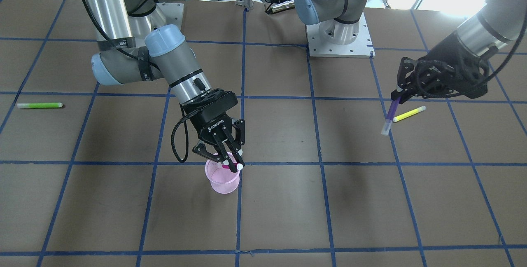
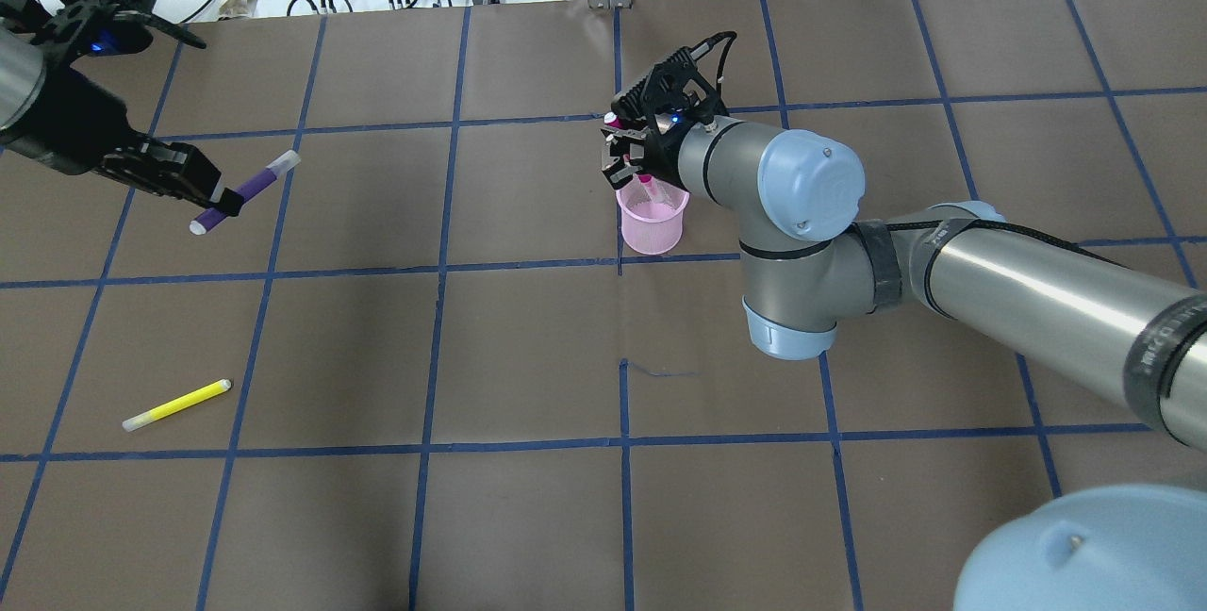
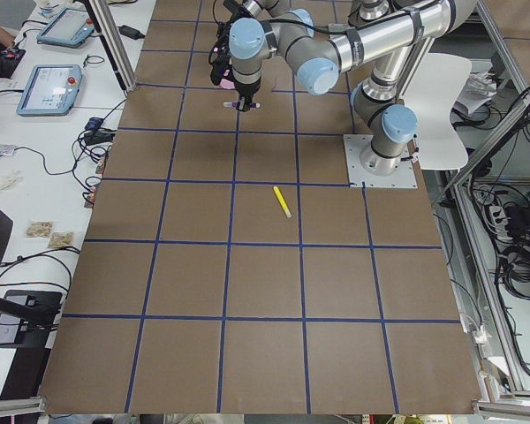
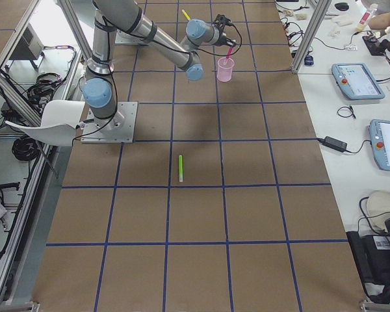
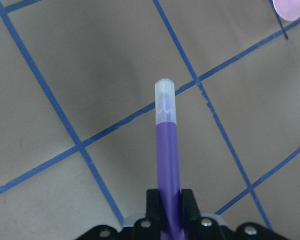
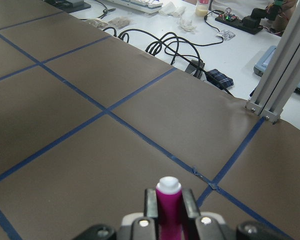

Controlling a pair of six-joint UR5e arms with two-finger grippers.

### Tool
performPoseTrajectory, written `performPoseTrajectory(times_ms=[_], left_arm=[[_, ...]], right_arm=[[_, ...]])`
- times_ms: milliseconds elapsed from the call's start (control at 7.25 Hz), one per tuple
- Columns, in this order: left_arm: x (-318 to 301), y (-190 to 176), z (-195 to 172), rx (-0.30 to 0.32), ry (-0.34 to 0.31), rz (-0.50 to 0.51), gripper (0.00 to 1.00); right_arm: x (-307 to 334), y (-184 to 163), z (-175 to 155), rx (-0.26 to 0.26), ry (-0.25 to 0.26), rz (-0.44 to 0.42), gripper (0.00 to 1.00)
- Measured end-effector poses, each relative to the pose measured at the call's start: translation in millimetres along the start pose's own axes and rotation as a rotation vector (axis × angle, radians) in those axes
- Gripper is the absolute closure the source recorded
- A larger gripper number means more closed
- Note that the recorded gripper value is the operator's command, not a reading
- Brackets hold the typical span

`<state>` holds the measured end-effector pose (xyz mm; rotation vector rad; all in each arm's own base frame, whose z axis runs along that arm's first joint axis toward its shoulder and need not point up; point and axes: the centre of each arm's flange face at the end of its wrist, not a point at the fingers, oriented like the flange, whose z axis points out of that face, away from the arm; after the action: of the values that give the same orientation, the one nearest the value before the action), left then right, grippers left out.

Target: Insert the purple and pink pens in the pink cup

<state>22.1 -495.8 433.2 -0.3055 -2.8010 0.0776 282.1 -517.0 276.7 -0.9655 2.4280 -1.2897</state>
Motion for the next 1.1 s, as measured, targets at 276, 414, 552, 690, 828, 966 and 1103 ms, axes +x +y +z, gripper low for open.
performPoseTrajectory(times_ms=[276,414,552,690,828,966,1103], left_arm=[[54.2,-13.5,13.7,-0.014,0.013,-0.151,1.00],[80.1,-20.3,21.6,-0.014,0.027,-0.234,1.00],[108.0,-27.1,31.3,-0.011,0.033,-0.336,1.00],[138.1,-33.7,43.4,-0.006,0.039,-0.448,1.00],[166.8,-40.4,58.7,-0.004,0.060,-0.569,1.00],[186.9,-47.4,74.2,-0.005,0.086,-0.683,1.00],[202.6,-55.4,91.3,-0.019,0.124,-0.788,1.00]], right_arm=[[8.0,3.7,2.0,-0.013,0.013,0.055,0.00],[20.9,-1.6,2.4,-0.029,0.018,0.104,0.00],[44.8,-14.8,1.5,-0.077,0.019,0.156,0.00],[74.5,-29.2,-5.9,-0.166,0.016,0.221,0.00],[105.4,-35.7,-20.4,-0.287,0.022,0.296,0.00],[133.4,-35.7,-38.2,-0.411,0.045,0.362,0.00],[157.1,-36.5,-60.3,-0.542,0.081,0.415,0.00]])
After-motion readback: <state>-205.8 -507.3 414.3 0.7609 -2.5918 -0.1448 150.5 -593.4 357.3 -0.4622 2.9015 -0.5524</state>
